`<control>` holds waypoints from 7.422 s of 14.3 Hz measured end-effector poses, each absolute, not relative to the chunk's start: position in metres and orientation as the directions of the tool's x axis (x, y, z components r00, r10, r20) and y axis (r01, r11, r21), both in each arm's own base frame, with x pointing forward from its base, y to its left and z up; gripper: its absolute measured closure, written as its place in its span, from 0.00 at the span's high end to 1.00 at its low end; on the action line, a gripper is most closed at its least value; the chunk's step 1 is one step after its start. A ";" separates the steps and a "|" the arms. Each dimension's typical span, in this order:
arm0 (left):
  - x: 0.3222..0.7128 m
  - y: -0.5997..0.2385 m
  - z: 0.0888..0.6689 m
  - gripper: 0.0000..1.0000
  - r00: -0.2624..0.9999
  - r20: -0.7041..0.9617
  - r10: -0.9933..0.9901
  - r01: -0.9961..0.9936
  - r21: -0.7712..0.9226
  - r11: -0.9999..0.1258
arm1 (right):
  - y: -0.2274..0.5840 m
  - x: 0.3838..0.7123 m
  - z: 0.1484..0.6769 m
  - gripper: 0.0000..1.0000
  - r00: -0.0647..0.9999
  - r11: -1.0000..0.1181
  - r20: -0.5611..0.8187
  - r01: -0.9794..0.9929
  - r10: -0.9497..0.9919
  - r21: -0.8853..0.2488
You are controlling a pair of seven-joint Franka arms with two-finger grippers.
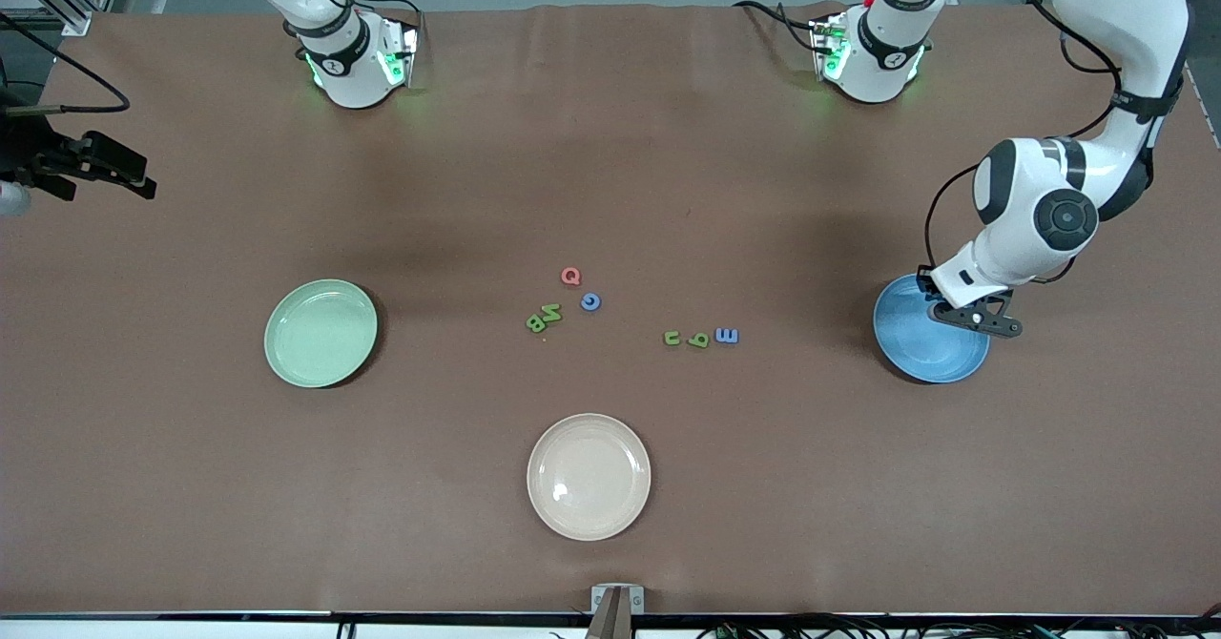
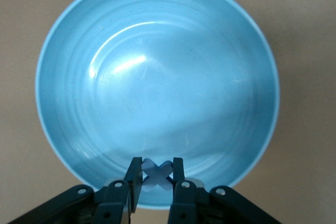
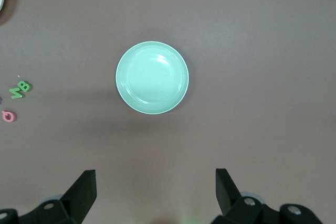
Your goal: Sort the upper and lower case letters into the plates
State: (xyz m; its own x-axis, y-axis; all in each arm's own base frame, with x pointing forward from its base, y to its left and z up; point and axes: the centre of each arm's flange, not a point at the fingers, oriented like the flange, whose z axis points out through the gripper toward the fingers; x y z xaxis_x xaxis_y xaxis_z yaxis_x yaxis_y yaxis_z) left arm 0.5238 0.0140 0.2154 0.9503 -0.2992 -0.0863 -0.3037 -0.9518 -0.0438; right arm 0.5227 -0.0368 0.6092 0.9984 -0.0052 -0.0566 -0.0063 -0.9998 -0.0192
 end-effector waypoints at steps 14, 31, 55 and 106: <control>0.524 0.026 0.190 0.29 0.946 -0.078 -0.315 -0.318 -0.028 -0.948 | -0.035 0.523 0.609 1.00 0.998 -1.000 -0.057 -0.018 -0.017 -0.018; 0.569 -0.116 0.285 1.00 0.992 -0.070 -0.104 -0.106 -0.028 -0.994 | -0.037 0.594 0.501 1.00 0.985 -1.000 -0.174 -0.016 -0.016 0.002; 0.580 -0.329 0.193 1.00 0.996 -0.083 -0.012 -0.011 0.004 -1.000 | 0.330 0.563 0.225 1.00 0.690 -0.689 -0.040 -0.723 -0.722 -0.038; 0.567 -0.324 0.175 1.00 0.994 -0.098 0.038 0.036 -0.025 -0.999 | 0.005 0.537 0.204 0.59 0.965 -0.967 -0.076 -0.253 -0.252 -0.012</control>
